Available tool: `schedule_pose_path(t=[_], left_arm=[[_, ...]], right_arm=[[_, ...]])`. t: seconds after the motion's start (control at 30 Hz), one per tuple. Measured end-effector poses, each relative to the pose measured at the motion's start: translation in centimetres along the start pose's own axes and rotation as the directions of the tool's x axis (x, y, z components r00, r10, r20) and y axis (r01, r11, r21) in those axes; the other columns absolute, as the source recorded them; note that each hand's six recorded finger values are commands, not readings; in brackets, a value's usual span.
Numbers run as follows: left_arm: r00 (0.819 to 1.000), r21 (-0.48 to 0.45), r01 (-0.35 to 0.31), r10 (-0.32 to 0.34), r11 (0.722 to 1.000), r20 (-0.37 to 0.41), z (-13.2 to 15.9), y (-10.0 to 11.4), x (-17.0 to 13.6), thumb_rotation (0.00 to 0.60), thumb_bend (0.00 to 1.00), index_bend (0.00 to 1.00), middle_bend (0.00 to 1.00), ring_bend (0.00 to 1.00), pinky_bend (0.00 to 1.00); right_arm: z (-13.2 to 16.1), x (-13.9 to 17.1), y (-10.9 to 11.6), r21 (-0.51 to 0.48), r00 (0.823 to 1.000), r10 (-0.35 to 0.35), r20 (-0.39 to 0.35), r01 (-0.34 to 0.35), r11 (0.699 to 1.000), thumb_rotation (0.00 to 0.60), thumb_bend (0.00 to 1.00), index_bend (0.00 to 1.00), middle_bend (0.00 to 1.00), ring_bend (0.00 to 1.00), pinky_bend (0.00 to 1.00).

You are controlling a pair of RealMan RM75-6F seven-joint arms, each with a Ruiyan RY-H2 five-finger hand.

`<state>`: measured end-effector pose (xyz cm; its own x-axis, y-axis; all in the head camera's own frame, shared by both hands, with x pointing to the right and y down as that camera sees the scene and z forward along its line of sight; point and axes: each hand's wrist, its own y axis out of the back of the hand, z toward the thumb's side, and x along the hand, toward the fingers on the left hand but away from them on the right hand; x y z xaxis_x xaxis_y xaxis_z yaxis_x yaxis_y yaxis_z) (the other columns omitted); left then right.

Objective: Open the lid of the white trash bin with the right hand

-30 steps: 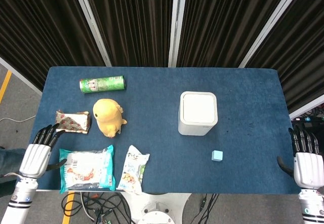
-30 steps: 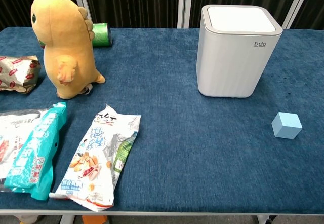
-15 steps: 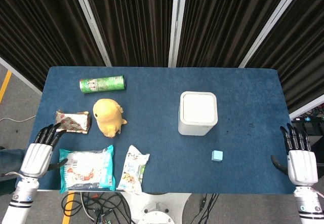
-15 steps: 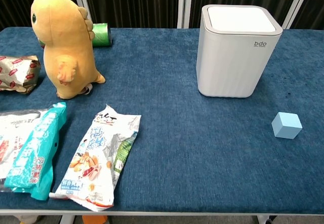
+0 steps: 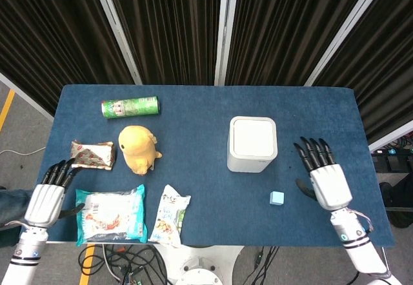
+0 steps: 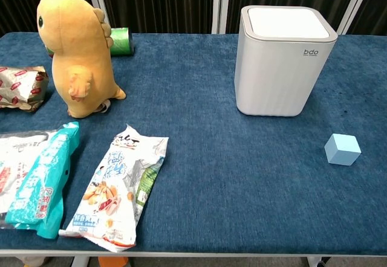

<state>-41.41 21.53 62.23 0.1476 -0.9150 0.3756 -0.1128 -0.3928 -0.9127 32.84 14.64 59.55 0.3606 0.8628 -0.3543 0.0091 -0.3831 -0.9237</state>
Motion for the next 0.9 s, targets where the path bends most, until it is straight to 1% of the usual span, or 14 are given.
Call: schedule_pose_path(t=[0.13,0.2,0.33,0.63,0.8,0.9], left_arm=[[1.0,-0.006,-0.001,0.001,1.0,-0.005,-0.3,0.0,-0.1,0.6,0.04,0.15,0.04,0.0,0.1],[1.0,-0.008,-0.001,0.001,1.0,-0.008,-0.5,0.0,-0.1,0.6,0.04,0.15,0.04,0.0,0.1],[1.0,-0.012,0.001,-0.001,1.0,-0.014,-0.8,-0.1,-0.2,0.6,0.04,0.15,0.04,0.0,0.1],[1.0,-0.019,0.008,-0.008,1.0,-0.019,-1.2,-0.5,-0.2,0.6,0.04,0.15,0.04,0.0,0.1],[1.0,-0.021,0.004,-0.004,1.0,-0.018,-1.2,-0.4,-0.2,0.6,0.04,0.15,0.04,0.0,0.1],[1.0,-0.019,0.006,-0.006,1.0,-0.017,-1.2,-0.4,-0.2,0.6,0.04,0.15,0.04,0.0,0.1]], right_arm=[[2.8,-2.7,-0.7,0.001,0.997,0.024,-0.071,-0.024,1.0,0.6,0.15,0.0,0.16,0.0,0.0],[3.8,-3.5,-1.1,-0.008,0.995,0.038,-0.088,-0.038,0.999,0.6,0.15,0.0,0.2,0.0,0.0],[5.2,-4.5,-1.9,-0.027,0.992,0.059,-0.112,-0.063,0.998,0.6,0.17,0.0,0.21,0.0,0.0],[5.6,-4.7,-3.0,-0.025,0.989,0.082,-0.127,-0.086,0.996,0.6,0.18,0.0,0.25,0.0,0.0],[5.5,-4.4,-3.8,-0.032,0.986,0.11,-0.124,-0.115,0.993,0.6,0.18,0.0,0.3,0.0,0.0],[5.3,-4.1,-4.4,-0.035,0.985,0.129,-0.119,-0.134,0.99,0.6,0.18,0.0,0.31,0.0,0.0]])
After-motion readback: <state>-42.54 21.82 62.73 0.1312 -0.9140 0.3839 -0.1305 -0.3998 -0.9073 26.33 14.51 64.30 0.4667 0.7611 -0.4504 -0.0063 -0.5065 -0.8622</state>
